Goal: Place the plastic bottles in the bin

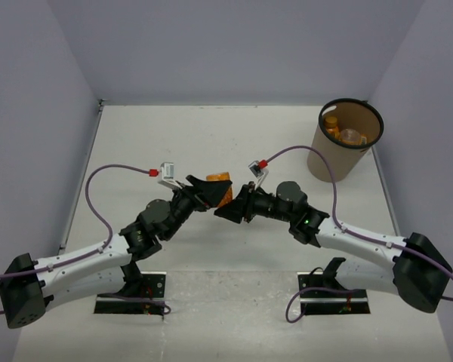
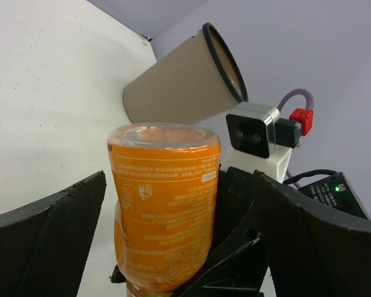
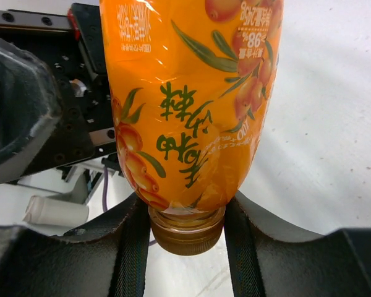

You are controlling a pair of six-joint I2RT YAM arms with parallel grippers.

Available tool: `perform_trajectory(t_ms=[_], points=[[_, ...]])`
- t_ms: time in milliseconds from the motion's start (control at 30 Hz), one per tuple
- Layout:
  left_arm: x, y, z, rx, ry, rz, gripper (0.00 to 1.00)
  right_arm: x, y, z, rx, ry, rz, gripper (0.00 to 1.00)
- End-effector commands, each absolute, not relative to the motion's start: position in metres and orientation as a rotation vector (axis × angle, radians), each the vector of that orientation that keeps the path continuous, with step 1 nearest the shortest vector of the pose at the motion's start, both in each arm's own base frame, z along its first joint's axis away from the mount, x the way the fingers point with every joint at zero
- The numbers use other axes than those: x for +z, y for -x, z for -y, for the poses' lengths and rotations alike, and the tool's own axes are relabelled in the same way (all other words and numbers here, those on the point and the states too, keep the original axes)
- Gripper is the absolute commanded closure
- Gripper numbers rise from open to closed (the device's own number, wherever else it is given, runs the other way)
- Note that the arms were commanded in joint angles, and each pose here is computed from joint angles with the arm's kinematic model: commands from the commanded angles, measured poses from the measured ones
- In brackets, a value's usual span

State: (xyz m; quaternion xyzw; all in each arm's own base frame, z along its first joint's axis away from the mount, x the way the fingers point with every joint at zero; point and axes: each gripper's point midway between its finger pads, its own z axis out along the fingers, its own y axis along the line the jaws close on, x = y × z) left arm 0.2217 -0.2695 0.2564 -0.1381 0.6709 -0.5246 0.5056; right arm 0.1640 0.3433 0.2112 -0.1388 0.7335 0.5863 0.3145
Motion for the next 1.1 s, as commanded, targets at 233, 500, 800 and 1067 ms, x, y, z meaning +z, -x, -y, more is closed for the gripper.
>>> perform_trajectory(t_ms=[233, 500, 800, 1067], points=[[0.29, -0.254, 0.207, -0.668, 0.476, -1.766, 0.0, 0.249, -0.214, -0.305, 1.233, 0.235, -1.85, 1.0], [0.329, -0.237, 0.149, -0.42, 0.402, -1.797, 0.0, 0.286, -0.306, -0.137, 0.784, -0.215, -1.936, 1.0], [0.299, -0.207, 0.103, -0.221, 0.288, -1.935, 0.0, 0.304, -0.387, 0.011, 0.41, -0.564, -2.034, 0.94], [0.278, -0.191, 0.079, -0.099, 0.199, -2.005, 0.0, 0.326, -0.411, 0.032, 0.34, -0.603, -2.014, 0.67]])
